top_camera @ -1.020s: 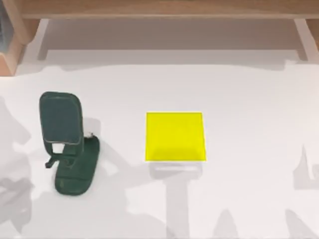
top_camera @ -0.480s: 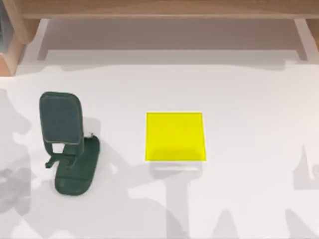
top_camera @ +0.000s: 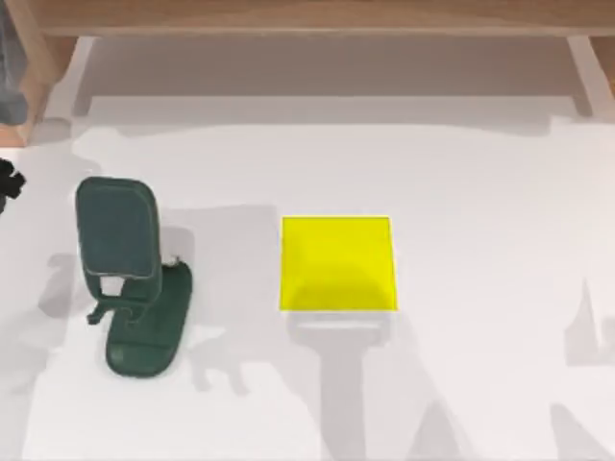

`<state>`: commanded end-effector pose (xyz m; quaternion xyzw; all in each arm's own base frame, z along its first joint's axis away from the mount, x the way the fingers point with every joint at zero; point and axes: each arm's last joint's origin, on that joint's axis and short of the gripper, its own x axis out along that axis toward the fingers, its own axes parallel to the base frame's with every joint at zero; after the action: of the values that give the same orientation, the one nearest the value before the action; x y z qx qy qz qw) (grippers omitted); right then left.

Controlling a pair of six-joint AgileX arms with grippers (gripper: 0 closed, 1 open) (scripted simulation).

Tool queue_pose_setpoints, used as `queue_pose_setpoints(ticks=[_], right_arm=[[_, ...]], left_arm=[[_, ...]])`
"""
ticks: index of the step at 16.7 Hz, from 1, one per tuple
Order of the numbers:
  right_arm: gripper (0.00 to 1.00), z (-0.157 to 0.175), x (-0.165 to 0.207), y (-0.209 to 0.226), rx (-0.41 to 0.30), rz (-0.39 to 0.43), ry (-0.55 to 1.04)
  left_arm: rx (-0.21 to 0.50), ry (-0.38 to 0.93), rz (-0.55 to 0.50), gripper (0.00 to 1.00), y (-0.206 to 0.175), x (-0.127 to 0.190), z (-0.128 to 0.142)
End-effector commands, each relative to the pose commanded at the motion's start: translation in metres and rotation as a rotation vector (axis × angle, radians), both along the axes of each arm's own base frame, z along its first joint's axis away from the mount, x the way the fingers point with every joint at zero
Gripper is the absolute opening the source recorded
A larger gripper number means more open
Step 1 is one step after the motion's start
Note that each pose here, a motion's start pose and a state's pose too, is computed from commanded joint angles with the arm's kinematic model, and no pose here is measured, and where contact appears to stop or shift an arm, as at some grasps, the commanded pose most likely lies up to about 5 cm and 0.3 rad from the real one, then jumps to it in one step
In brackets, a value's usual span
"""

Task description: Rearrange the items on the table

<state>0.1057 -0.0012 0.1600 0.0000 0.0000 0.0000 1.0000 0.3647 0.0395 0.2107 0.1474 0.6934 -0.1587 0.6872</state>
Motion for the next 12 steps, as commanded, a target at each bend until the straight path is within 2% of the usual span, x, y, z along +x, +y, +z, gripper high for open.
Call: queue_pose_setpoints(ticks=[3, 6, 9, 12], right_arm=[[1.0, 0.0, 0.0, 0.0, 0.0, 0.0, 0.0], [1.0, 0.0, 0.0, 0.0, 0.0, 0.0, 0.0], [1.0, 0.0, 0.0, 0.0, 0.0, 0.0, 0.0], [1.0, 0.0, 0.0, 0.0, 0.0, 0.0, 0.0]], left_arm=[[0.003, 0.002, 0.109, 0.0, -0.044, 0.035, -0.009], [0.009, 0.004, 0.209, 0.0, -0.109, 0.059, -0.022], [0.015, 0.001, 0.298, 0.0, -0.185, 0.065, -0.037], [0.019, -0.005, 0.375, 0.0, -0.257, 0.053, -0.05]])
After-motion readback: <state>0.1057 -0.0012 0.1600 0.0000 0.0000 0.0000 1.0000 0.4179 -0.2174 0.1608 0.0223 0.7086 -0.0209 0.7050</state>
